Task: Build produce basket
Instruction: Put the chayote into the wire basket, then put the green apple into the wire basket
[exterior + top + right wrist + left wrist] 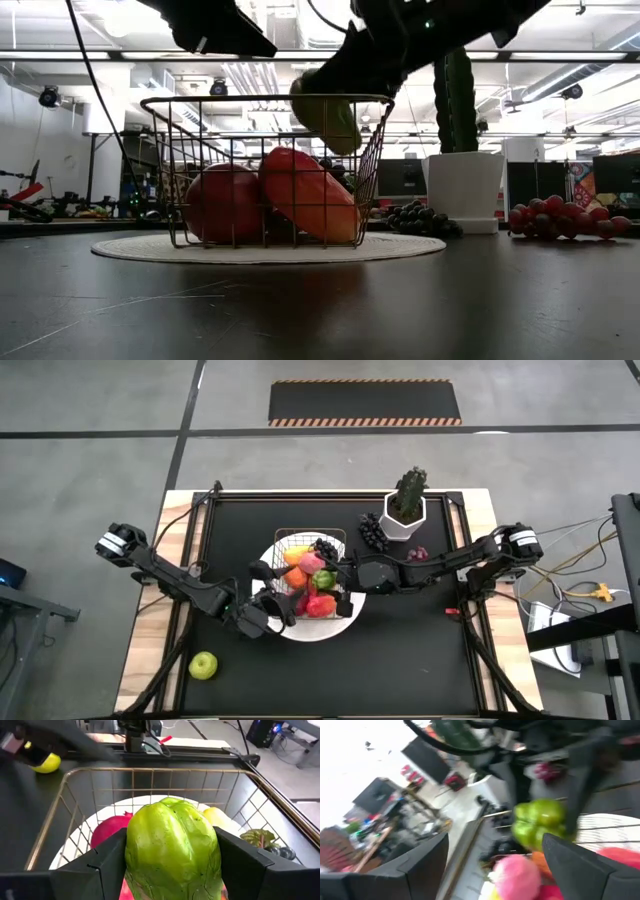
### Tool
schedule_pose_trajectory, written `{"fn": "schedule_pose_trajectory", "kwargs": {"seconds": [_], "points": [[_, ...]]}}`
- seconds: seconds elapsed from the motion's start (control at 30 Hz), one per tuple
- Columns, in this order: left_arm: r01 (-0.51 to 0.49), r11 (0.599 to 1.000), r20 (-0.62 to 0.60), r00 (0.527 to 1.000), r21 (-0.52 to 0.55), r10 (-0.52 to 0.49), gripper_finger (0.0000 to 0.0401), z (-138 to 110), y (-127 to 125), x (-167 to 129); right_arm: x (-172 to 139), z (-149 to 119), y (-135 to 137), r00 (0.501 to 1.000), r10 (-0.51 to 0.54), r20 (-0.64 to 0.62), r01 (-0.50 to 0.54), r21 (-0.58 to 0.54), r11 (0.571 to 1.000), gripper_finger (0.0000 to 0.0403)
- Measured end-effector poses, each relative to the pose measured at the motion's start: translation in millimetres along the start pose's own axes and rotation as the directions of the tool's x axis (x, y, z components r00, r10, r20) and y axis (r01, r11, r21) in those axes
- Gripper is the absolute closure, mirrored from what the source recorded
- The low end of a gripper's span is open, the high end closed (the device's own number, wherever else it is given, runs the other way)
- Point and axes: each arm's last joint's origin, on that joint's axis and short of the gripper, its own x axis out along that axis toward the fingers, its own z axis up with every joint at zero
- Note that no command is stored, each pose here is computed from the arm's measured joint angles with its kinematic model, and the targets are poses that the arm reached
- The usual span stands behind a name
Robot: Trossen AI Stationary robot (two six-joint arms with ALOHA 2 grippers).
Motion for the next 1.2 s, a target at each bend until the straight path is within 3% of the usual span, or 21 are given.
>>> {"fn": "schedule_pose_trajectory", "kwargs": {"seconds": [0.17,0.5,0.73,0.9,1.2], "points": [[-0.104,0.994,-0.026,0.994,-0.023,0.103,0.0099,-0.2,3.3,-0.1,3.4,-4.3,0.5,1.000,-0.002,-0.019,0.002,0.014,1.000,0.0149],[-0.090,0.970,-0.020,0.996,-0.227,0.088,0.0099,-0.2,1.0,-1.4,2.6,-3.6,0.5,1.000,-0.001,-0.018,0.001,0.003,1.000,0.0061],[-0.059,0.942,-0.007,0.998,-0.329,0.060,0.0099,1.6,-0.3,-3.1,-7.6,7.4,-2.4,1.000,0.000,0.021,0.001,-0.021,1.000,0.0046],[0.036,0.902,0.036,0.999,-0.431,-0.022,0.0099,7.3,-5.1,-12.4,-27.5,20.0,-8.0,1.000,0.000,0.024,0.002,-0.077,0.997,0.0054],[0.238,0.763,0.139,0.971,-0.601,-0.193,0.0099,23.3,-14.4,-38.8,-55.3,18.3,-16.2,1.000,0.000,0.022,0.002,-0.119,0.993,0.0066]]}}
